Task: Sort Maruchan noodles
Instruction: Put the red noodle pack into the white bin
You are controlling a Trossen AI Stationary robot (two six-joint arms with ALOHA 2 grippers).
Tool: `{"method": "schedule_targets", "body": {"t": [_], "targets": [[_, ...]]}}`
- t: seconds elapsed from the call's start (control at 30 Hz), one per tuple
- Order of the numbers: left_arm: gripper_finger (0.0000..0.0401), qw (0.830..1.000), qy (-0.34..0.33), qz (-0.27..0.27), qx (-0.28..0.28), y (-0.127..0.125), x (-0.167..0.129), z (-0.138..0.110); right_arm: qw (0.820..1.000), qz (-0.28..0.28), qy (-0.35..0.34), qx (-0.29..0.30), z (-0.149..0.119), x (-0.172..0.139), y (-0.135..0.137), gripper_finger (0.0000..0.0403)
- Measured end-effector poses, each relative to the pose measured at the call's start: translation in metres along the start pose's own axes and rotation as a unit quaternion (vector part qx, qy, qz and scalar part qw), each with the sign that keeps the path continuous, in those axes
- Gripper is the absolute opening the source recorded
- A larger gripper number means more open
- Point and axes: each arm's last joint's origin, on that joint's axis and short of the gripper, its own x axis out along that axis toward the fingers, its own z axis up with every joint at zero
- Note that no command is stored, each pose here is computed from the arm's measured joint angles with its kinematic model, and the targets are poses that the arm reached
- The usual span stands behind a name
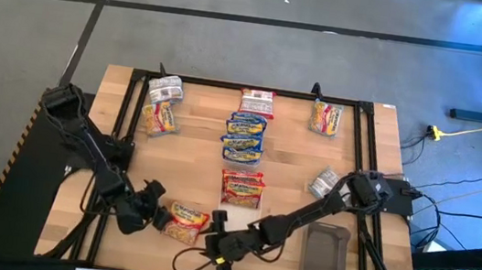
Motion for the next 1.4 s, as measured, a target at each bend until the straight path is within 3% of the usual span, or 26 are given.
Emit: {"method": "schedule_targets", "body": {"t": [0.37, 0.63, 0.8, 1.23, 1.4], "targets": [[0.0249, 1.0, 0.004, 0.012, 0.019, 0.001, 0.011, 0.001, 1.0, 0.0, 0.007, -0.002, -0.009, 0.009, -0.001, 0.0234], [0.024, 0.997, 0.019, -0.055, 0.056, -0.01, 0.024, -0.01, 1.0, 0.001, 0.007, -0.011, -0.009, 0.009, -0.001, 0.0234], [0.0197, 0.996, 0.018, -0.052, 0.063, -0.008, 0.031, -0.01, 1.0, -0.004, 0.008, -0.012, -0.009, 0.009, -0.001, 0.0234], [0.0014, 0.993, 0.012, -0.072, 0.089, -0.012, 0.032, -0.012, 1.0, -0.003, 0.007, -0.012, -0.009, 0.01, -0.001, 0.0234], [0.0005, 0.989, 0.002, -0.078, 0.125, -0.011, 0.03, -0.016, 1.0, -0.002, 0.012, -0.013, -0.008, 0.007, -0.001, 0.0234]]}}
